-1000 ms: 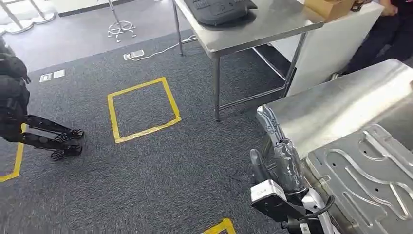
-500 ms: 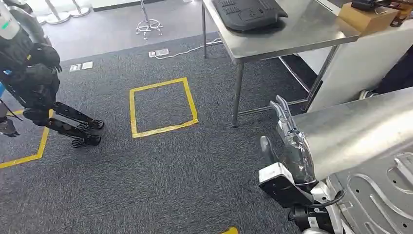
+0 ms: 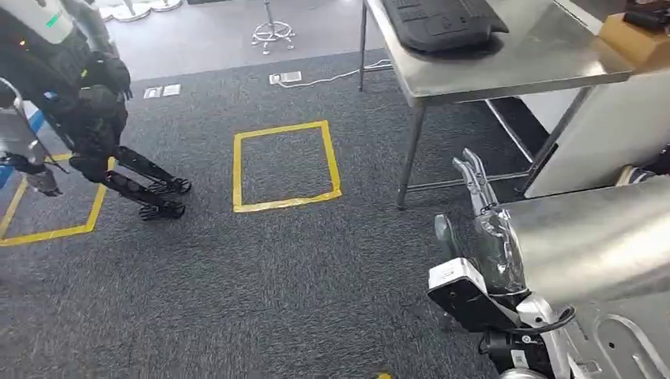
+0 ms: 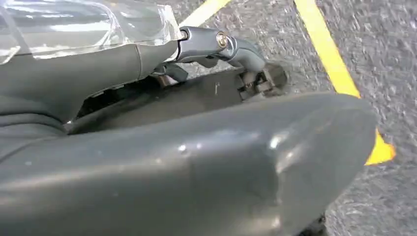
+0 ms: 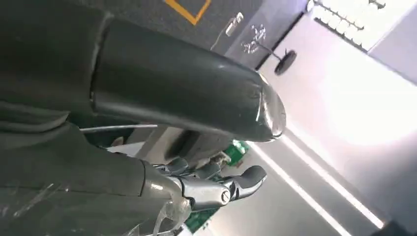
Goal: Take the parts from the cabinet and place them on the table.
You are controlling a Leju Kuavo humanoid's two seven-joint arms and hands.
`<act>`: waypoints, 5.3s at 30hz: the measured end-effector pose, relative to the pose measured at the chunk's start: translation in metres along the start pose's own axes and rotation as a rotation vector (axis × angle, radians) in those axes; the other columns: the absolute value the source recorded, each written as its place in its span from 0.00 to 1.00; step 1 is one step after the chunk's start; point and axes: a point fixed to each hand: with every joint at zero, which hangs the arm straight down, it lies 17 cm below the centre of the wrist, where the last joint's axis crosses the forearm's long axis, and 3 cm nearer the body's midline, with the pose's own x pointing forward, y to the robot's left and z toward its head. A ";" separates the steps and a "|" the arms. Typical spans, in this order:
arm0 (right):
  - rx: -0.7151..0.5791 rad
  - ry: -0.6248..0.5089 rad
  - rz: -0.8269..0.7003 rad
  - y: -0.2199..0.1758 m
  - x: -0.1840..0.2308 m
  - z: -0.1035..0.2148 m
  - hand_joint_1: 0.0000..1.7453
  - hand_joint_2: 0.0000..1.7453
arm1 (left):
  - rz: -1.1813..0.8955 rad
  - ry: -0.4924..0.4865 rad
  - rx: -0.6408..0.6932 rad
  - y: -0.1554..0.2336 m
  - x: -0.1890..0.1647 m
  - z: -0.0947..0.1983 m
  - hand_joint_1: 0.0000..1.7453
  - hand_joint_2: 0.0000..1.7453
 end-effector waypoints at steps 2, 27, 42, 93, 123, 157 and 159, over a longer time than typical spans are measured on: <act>-0.001 0.002 0.008 -0.001 -0.001 0.000 0.00 0.00 | 0.001 0.000 -0.003 -0.002 0.000 0.000 0.00 0.00; 0.137 -0.032 0.047 0.036 0.006 0.020 0.00 0.00 | 0.001 0.004 -0.007 -0.003 0.002 0.000 0.00 0.00; 0.200 -0.008 0.042 0.054 0.002 0.036 0.00 0.00 | 0.002 0.004 -0.017 -0.006 0.002 0.001 0.00 0.00; 0.327 0.102 -0.010 0.088 -0.026 0.080 0.00 0.00 | 0.008 0.012 -0.004 -0.001 -0.003 0.000 0.00 0.00; 0.431 0.770 0.130 0.177 -0.240 0.283 0.00 0.00 | 0.008 0.015 -0.006 -0.005 -0.001 0.001 0.00 0.00; 0.948 1.780 0.211 0.208 -0.256 0.683 0.00 0.00 | -0.066 0.013 -0.012 -0.007 -0.003 0.001 0.00 1.00; 0.954 1.786 0.215 0.207 -0.254 0.687 0.00 0.00 | -0.069 0.014 -0.014 -0.008 -0.003 0.001 0.00 1.00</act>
